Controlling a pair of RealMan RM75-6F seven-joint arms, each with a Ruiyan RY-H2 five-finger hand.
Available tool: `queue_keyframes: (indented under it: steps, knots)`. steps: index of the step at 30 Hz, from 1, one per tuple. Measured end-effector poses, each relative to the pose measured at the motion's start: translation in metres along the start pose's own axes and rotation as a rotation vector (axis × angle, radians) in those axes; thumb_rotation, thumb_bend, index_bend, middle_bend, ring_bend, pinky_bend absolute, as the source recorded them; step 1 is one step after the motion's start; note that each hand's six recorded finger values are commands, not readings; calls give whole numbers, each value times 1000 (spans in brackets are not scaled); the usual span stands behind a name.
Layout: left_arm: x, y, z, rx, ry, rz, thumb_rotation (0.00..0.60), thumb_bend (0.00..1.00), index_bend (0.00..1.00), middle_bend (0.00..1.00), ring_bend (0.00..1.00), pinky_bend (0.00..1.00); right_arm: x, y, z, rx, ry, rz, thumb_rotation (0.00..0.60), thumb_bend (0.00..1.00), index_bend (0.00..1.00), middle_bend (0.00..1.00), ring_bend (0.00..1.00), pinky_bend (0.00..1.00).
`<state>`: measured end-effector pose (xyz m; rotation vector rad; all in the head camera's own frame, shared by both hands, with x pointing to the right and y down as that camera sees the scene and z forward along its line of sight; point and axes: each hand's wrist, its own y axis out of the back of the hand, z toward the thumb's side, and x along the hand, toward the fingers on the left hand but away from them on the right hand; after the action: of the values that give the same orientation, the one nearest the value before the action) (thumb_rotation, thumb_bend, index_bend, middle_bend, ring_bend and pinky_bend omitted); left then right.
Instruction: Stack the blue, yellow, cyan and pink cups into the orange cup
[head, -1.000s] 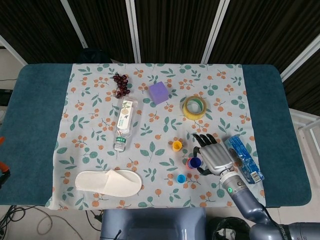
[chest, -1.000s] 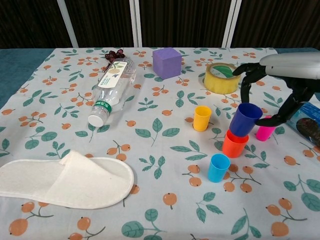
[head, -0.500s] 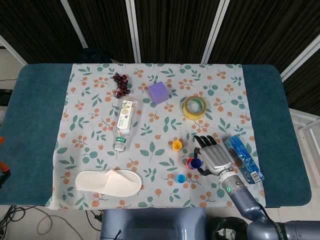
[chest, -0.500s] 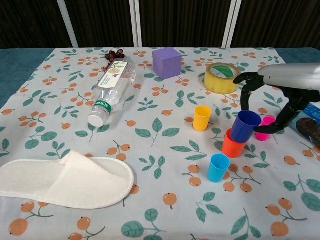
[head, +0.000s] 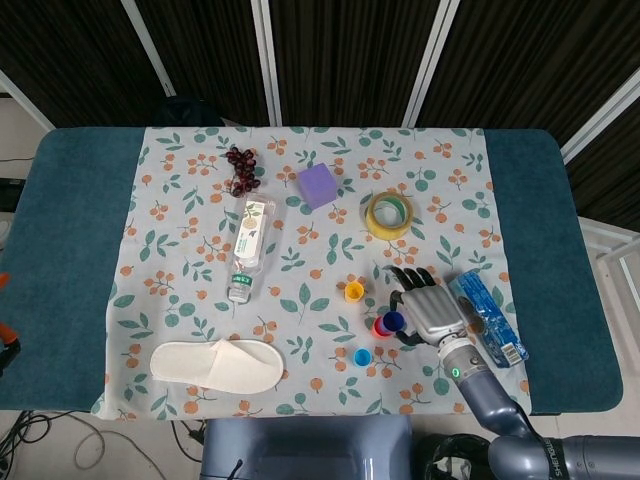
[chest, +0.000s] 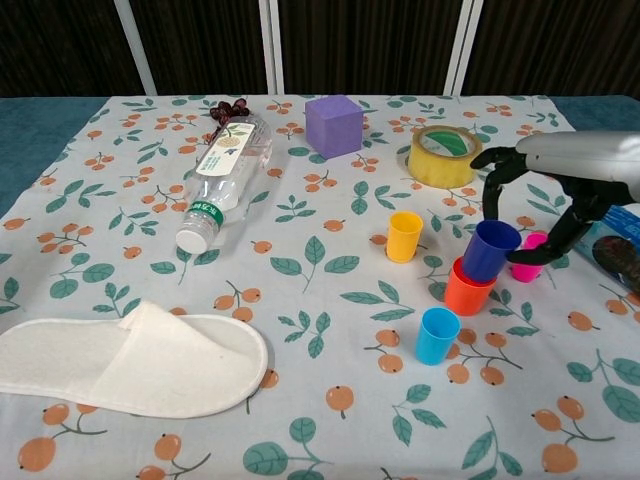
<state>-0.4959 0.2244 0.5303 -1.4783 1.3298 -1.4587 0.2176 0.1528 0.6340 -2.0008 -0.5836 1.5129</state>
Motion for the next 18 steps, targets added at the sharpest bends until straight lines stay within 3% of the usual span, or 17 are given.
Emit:
queue_keyframes:
  steps: [6,12,18]
  knots:
    - [0,0,0,2,-3,2,600,813,145,29,18,76,-1,-6,-2,-6,-3,20,600,395,444,0,0,11]
    - [0,0,0,3,-3,2,600,814,145,28,18,76,0,-11,0,-5,9,35,600,395,98,0,0,11]
    - [0,1,0,2,0,5,600,813,144,28,18,76,-2,-14,4,-1,13,38,600,394,42,0,0,11]
